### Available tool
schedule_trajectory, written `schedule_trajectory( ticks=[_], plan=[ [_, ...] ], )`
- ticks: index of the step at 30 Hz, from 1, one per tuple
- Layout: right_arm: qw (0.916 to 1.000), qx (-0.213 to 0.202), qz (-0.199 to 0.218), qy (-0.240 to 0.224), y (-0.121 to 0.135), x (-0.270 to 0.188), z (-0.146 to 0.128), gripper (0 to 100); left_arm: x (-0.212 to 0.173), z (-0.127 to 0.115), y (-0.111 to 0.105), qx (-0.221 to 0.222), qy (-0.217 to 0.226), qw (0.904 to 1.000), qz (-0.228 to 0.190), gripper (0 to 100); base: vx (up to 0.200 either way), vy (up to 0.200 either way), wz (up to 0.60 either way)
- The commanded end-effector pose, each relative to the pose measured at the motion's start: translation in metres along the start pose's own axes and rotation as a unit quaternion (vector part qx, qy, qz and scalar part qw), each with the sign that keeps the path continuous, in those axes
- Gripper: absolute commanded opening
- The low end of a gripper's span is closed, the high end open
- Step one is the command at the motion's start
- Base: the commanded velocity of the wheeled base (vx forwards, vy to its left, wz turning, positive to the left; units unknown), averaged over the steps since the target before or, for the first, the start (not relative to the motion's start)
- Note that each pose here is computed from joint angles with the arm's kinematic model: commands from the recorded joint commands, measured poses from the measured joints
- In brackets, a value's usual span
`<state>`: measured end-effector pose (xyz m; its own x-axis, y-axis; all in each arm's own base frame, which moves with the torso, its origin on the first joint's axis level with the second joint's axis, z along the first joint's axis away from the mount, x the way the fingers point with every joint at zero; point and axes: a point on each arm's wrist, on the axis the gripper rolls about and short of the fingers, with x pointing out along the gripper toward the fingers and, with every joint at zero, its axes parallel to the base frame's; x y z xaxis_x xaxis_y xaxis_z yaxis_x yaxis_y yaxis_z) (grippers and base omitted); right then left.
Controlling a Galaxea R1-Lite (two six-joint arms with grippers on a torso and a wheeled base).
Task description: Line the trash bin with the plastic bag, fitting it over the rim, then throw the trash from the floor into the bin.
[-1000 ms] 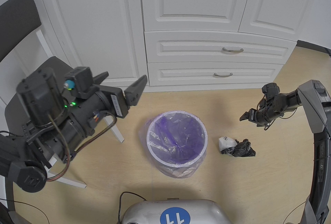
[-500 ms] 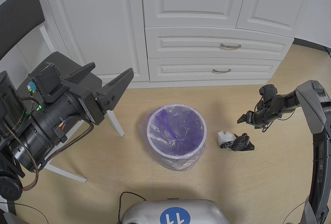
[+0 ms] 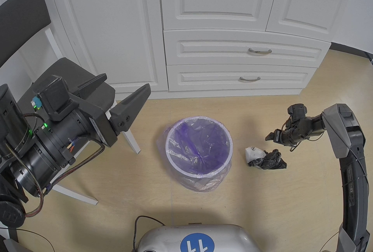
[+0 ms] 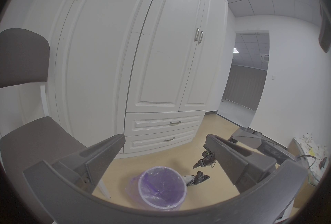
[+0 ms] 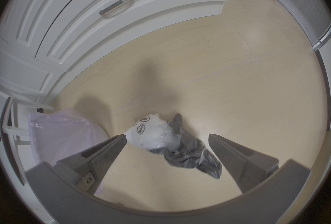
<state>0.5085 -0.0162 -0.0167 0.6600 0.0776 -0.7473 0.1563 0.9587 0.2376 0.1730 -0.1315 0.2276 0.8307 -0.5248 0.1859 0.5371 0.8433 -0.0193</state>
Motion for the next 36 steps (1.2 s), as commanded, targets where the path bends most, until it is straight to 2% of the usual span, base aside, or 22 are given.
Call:
schedule_trajectory(
  ticks=[1, 4, 8, 13, 21, 29, 32, 36],
  plan=[
    [0.9999, -0.012, -0.005, 0.010, -0.013, 0.041, -0.019, 100, 0.001, -0.003, -0.002, 0.001, 0.005, 1.0000, -0.008, 100, 0.000, 0.000, 0.00],
    [0.9994, -0.034, -0.005, 0.010, -0.015, 0.050, -0.020, 100, 0.001, -0.003, -0.002, 0.001, 0.006, 0.9999, -0.011, 100, 0.000, 0.000, 0.00],
    [0.9972, -0.065, 0.002, 0.036, -0.017, 0.052, -0.026, 100, 0.001, -0.003, -0.002, 0.001, 0.007, 0.9999, -0.012, 100, 0.000, 0.000, 0.00],
    [0.9907, -0.113, 0.004, 0.076, -0.029, 0.063, -0.044, 100, 0.001, -0.006, -0.002, 0.014, 0.012, 0.9998, -0.012, 100, 0.000, 0.000, 0.00],
    [0.9818, -0.160, 0.010, 0.101, -0.026, 0.072, -0.058, 100, 0.003, -0.010, -0.003, 0.016, 0.020, 0.9996, -0.014, 100, 0.000, 0.000, 0.00],
    [0.9819, -0.163, 0.011, 0.095, -0.022, 0.077, -0.062, 100, 0.008, -0.018, -0.004, 0.018, 0.034, 0.9991, -0.015, 100, 0.000, 0.000, 0.00],
    [0.9876, -0.145, 0.012, 0.058, -0.018, 0.080, -0.058, 100, 0.007, -0.018, -0.004, 0.019, 0.035, 0.9991, -0.015, 100, 0.000, 0.000, 0.00],
    [0.9906, -0.130, 0.006, 0.042, -0.013, 0.084, -0.059, 100, 0.005, -0.016, -0.004, 0.019, 0.032, 0.9992, -0.015, 100, 0.000, 0.000, 0.00]
  ],
)
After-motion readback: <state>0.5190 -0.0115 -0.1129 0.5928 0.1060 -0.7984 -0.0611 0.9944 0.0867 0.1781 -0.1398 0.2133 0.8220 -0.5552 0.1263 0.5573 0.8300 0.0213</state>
